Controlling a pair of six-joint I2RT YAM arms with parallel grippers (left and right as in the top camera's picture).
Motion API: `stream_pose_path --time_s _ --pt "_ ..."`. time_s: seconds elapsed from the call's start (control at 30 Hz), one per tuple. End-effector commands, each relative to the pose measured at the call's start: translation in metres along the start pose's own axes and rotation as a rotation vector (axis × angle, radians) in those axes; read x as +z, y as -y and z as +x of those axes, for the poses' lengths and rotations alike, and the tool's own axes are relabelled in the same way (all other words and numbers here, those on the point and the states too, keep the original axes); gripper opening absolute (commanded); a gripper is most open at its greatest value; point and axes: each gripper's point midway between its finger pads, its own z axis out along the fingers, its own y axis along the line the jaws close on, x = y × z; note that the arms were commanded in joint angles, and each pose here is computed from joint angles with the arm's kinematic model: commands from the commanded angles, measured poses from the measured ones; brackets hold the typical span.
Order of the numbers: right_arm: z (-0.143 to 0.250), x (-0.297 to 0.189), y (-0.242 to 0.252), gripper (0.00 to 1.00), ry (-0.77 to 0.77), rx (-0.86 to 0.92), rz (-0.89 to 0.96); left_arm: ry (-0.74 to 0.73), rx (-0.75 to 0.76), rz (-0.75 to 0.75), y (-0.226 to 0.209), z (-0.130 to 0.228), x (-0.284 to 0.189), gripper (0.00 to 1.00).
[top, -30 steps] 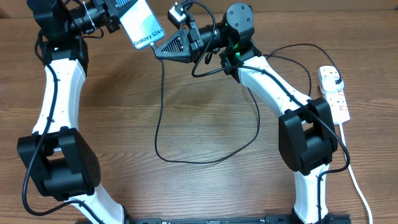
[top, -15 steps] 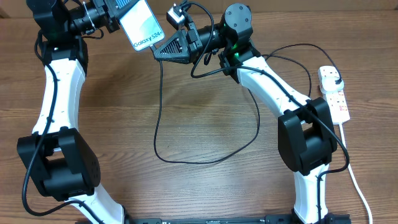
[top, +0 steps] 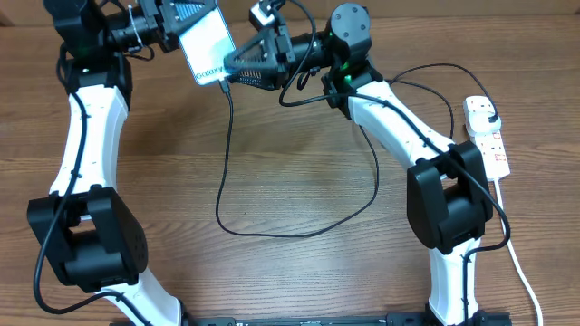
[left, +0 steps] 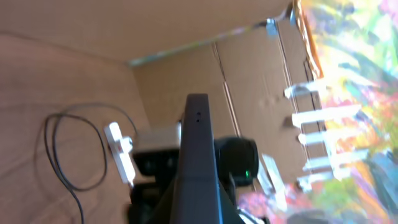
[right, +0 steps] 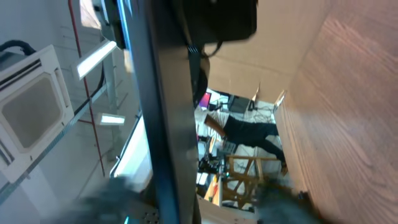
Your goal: Plug charger to phone and switch on socket
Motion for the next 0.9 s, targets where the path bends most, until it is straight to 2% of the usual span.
stream_pose_path --time_s 0.0,0.1,0.3,0.47,0.6,0.7,0.87 --pt "-0.003 -0.014 -0.013 0.94 0.001 -0.073 -0.002 -0.040 0.076 0.015 0.023 0.008 -0.006 0.04" --pt "-0.003 -0.025 -0.014 0.99 -0.007 -0.095 0.005 -0.022 0.087 0.009 0.022 0.003 -0.014 0.05" --pt "-0.020 -0.059 -0.007 1.00 0.060 -0.091 0.033 -0.005 0.086 0.002 0.020 -0.001 -0.022 0.04" --pt "-0.033 -0.091 0.045 1.00 0.154 0.072 0.129 0.015 0.053 -0.007 0.016 -0.004 -0.021 0.04" --pt "-0.022 -0.116 0.109 1.00 0.251 0.225 0.316 0.035 0.037 -0.026 0.007 -0.005 -0.018 0.04" --pt "0.006 -0.140 0.161 1.00 0.287 0.320 0.566 0.026 0.045 -0.046 -0.005 0.000 -0.010 0.04" --pt "0.035 -0.175 0.201 1.00 0.301 0.400 0.851 -0.019 0.048 -0.085 -0.027 0.019 0.004 0.04"
